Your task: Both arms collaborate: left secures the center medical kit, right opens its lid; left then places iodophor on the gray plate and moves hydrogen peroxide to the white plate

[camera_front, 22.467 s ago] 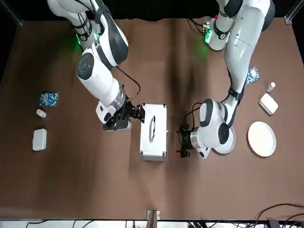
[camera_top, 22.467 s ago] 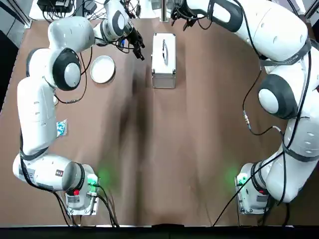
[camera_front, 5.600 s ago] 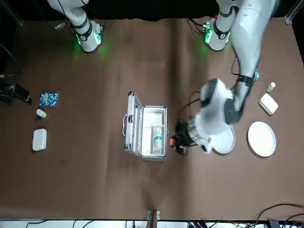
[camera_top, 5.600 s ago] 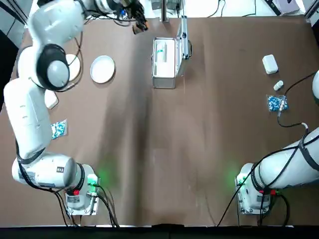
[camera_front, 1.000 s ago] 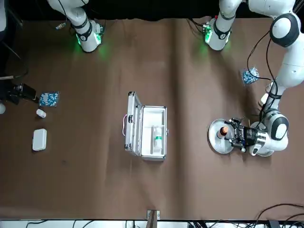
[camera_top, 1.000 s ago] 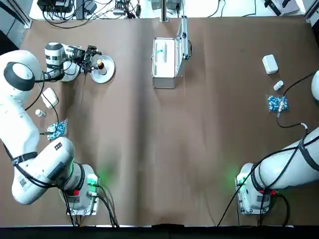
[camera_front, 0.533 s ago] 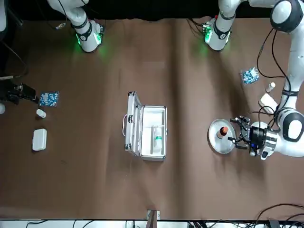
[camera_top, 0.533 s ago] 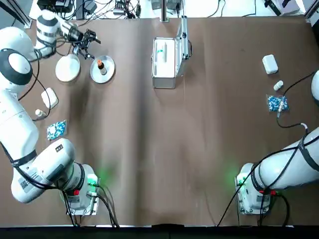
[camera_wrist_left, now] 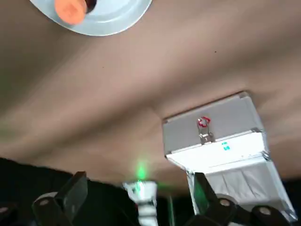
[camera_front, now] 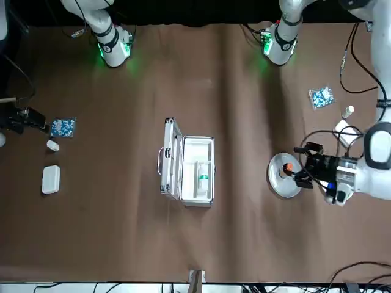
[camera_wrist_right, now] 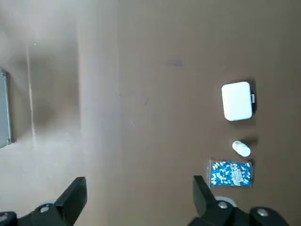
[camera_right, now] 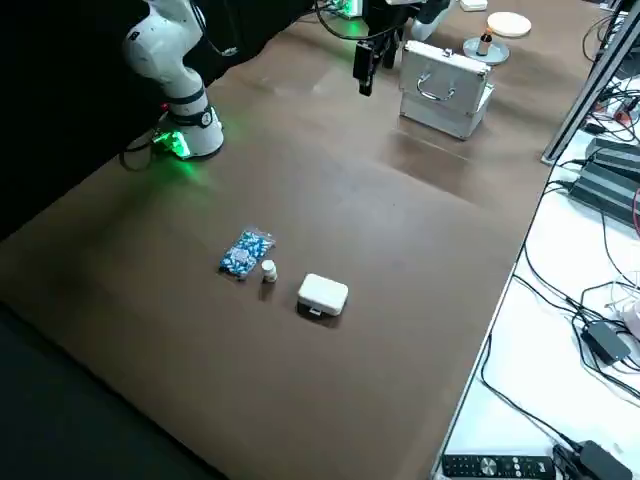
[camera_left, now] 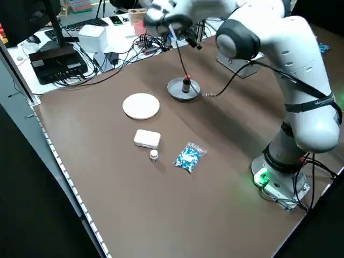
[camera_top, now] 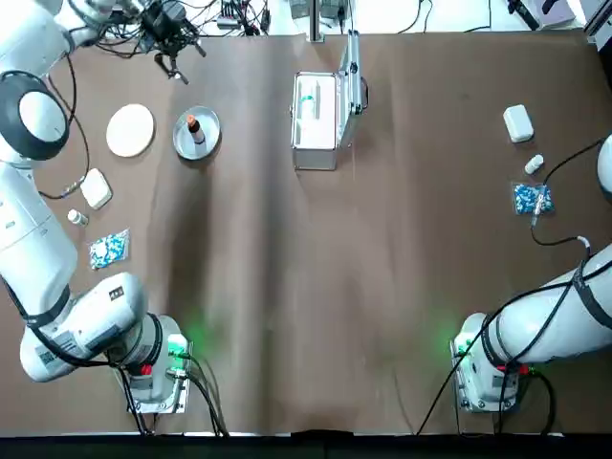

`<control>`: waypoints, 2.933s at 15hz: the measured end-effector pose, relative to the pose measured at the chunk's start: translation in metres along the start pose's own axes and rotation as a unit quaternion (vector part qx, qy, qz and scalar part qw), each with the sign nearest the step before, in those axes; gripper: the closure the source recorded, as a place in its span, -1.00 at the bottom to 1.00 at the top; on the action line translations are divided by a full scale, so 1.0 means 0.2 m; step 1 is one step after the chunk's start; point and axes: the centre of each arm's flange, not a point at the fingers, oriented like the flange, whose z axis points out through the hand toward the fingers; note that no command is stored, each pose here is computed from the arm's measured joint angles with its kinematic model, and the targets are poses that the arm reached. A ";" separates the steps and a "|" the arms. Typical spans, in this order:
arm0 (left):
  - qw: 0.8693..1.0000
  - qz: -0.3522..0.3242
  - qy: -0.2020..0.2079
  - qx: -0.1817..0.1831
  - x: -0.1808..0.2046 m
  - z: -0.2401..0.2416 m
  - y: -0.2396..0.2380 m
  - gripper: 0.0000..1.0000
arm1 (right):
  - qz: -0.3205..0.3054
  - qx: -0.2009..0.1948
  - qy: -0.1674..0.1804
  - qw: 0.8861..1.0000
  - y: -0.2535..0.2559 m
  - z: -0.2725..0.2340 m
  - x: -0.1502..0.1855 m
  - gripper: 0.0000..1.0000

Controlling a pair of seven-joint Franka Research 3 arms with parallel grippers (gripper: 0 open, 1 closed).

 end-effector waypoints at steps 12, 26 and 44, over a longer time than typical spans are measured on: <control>0.977 0.145 0.140 0.075 -0.77 0.59 0.47 -1.00 | -0.002 0.000 0.001 1.000 -0.01 0.00 0.00 -0.99; 0.868 0.412 0.255 0.111 -1.26 1.24 0.72 -1.00 | -0.004 0.000 0.001 1.000 -0.03 0.00 0.00 -0.99; 0.828 0.449 0.315 0.117 -1.05 1.69 0.80 -0.21 | -0.005 0.000 0.000 1.000 -0.03 0.01 0.00 -0.99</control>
